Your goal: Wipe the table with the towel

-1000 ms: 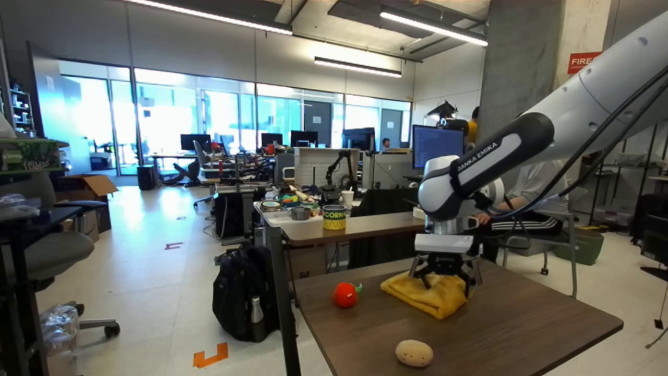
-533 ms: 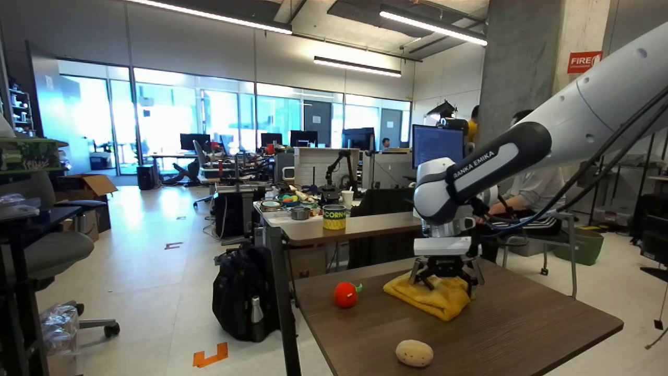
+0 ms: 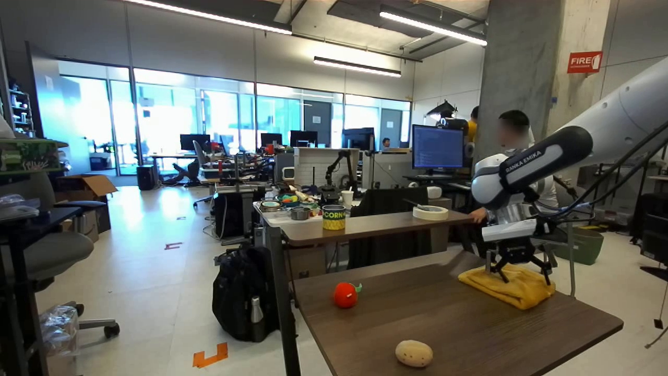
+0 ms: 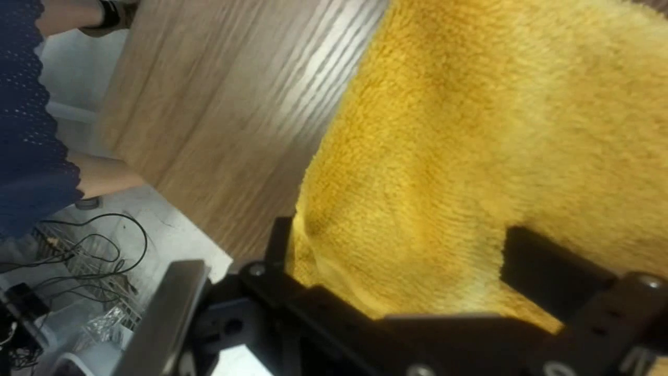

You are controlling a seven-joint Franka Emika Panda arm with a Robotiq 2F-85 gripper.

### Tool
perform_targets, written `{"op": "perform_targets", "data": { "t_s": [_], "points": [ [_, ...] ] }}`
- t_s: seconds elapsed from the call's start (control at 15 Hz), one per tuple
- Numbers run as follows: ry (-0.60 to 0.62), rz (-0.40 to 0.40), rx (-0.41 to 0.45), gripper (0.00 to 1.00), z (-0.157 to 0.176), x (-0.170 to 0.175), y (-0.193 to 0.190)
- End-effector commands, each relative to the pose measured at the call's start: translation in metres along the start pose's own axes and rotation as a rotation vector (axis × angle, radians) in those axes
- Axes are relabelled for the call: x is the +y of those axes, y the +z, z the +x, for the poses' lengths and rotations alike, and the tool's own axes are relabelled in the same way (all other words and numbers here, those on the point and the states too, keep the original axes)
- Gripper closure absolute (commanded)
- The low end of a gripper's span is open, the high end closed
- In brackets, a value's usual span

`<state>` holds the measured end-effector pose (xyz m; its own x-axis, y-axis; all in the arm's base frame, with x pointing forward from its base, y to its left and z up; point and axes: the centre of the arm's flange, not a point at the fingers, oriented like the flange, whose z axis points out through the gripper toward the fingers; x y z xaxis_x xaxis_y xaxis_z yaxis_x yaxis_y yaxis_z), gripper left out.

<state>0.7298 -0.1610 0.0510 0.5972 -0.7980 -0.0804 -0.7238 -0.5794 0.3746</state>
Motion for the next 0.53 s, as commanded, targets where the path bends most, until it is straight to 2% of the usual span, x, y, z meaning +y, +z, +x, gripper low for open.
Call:
{"op": "perform_targets", "data": {
  "t_s": [0.0,0.27,0.47],
  "points": [
    [-0.057,0.035,0.013,0.0,0.01,-0.021,-0.028],
    [-0.127,0.128,0.132,0.0,-0.025,-0.054,-0.046],
    [-0.163,0.166,0.167,0.0,-0.043,-0.079,-0.04]
  ]
}}
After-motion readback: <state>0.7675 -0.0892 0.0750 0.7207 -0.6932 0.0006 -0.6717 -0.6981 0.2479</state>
